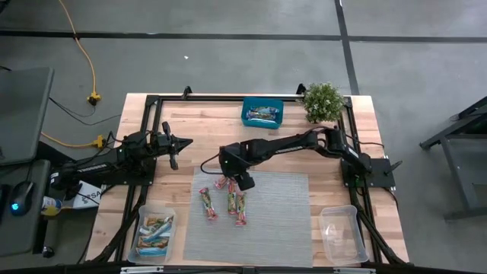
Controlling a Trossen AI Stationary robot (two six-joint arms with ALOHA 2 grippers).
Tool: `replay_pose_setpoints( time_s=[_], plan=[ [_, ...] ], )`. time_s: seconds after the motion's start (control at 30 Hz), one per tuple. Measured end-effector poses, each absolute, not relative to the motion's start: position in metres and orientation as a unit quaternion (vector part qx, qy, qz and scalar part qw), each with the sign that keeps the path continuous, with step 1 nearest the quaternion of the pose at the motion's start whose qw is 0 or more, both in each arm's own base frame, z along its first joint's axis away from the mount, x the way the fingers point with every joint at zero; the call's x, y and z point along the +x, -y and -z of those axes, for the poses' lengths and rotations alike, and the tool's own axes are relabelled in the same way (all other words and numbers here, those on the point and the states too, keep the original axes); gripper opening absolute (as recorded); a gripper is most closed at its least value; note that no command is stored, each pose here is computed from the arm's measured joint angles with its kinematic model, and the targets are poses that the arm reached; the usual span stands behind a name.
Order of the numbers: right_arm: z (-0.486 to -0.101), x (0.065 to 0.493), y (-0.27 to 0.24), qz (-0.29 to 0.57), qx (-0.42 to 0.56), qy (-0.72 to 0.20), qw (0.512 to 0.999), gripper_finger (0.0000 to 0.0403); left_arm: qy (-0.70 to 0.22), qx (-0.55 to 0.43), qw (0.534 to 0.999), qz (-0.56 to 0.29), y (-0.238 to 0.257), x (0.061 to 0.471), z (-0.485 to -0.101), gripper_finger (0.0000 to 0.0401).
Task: Pick and place Granola Bars by type
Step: Put the red granola bar into the right transparent bin
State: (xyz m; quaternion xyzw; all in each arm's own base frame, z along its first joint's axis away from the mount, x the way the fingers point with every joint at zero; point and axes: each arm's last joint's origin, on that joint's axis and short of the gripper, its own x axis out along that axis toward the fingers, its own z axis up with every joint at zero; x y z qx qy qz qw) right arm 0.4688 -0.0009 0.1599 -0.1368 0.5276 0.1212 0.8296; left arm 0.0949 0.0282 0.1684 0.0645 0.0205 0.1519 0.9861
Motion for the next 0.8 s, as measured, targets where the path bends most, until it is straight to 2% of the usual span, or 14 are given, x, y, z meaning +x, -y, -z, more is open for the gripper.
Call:
replay_pose_setpoints(
  time_s=[0.8],
  plan=[
    [-0.140,0.466,0.007,-0.144,-0.141,-0.561,0.803,0.0208,-0.021,0.064,0.986,-0.152,-0.028,0.095,-0.168,0.0001]
  ],
)
